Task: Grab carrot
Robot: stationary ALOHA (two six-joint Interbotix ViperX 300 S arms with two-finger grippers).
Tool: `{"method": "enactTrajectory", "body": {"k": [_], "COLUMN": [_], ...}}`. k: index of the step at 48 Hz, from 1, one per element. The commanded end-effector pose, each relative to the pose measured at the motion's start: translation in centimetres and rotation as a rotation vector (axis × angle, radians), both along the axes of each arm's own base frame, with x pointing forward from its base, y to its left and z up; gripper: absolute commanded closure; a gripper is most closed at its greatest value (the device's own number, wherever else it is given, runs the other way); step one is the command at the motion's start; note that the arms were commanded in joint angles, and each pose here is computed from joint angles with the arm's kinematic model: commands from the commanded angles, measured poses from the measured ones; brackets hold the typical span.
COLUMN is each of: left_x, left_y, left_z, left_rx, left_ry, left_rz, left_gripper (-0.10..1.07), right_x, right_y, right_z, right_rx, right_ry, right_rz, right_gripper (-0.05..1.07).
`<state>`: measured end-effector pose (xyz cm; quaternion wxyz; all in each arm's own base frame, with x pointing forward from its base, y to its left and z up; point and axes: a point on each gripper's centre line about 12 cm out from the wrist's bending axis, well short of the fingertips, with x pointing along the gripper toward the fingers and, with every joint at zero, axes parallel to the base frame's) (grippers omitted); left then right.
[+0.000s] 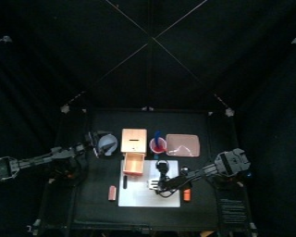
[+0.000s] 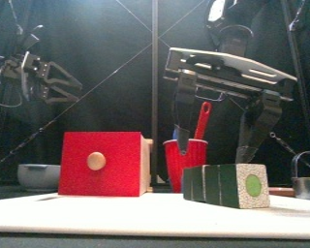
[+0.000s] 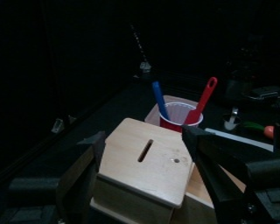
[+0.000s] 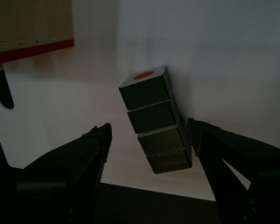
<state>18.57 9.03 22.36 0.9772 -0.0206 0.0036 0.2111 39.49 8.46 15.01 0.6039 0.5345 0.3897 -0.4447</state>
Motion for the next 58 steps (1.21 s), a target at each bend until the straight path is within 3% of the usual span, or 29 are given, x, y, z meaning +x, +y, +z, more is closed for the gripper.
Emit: {"method": "enactTrajectory", "body": {"k": [1,10,17,22,29,38,49,58], "left_x": [0.4,0.5,0.6,0.6,0.9,1.7,2.7,2.9], "left_y": [0.1,0.1,0.1,0.0,-0.2,-1.1,-2.7,-3.1], "left_z": [1.1,1.2,1.3,1.3,1.9,2.9,4.3,4.6], "left_rx": [0.011,0.022,0.035,0.04,0.049,0.06,0.071,0.067], "left_ry": [-0.03,-0.029,-0.029,-0.026,-0.04,-0.067,-0.103,-0.112], "left_rz": [-0.004,-0.006,-0.013,-0.019,-0.033,-0.088,-0.174,-0.192], "left_gripper": [-0.03,-0.03,-0.03,-0.03,-0.03,-0.03,-0.03,-0.03], "right_x": [0.2,-0.6,-1.8,-2.6,-3.3,-4.2,-6.2,-7.4], "right_y": [-0.2,-1.2,-2.1,-2.4,-2.8,-3.0,-3.9,-5.2], "right_z": [2.2,3.9,6.1,7.5,8.4,10.5,14.3,14.0], "right_rx": [-0.001,-0.079,-0.188,-0.295,-0.406,-0.513,-0.709,-0.759], "right_ry": [-0.052,-0.081,-0.121,-0.133,-0.149,-0.268,-0.44,-0.478], "right_rz": [0.013,0.067,0.235,0.42,0.629,0.81,0.909,0.929], "right_gripper": [0.05,0.05,0.05,0.05,0.05,0.05,0.05,0.05]}}
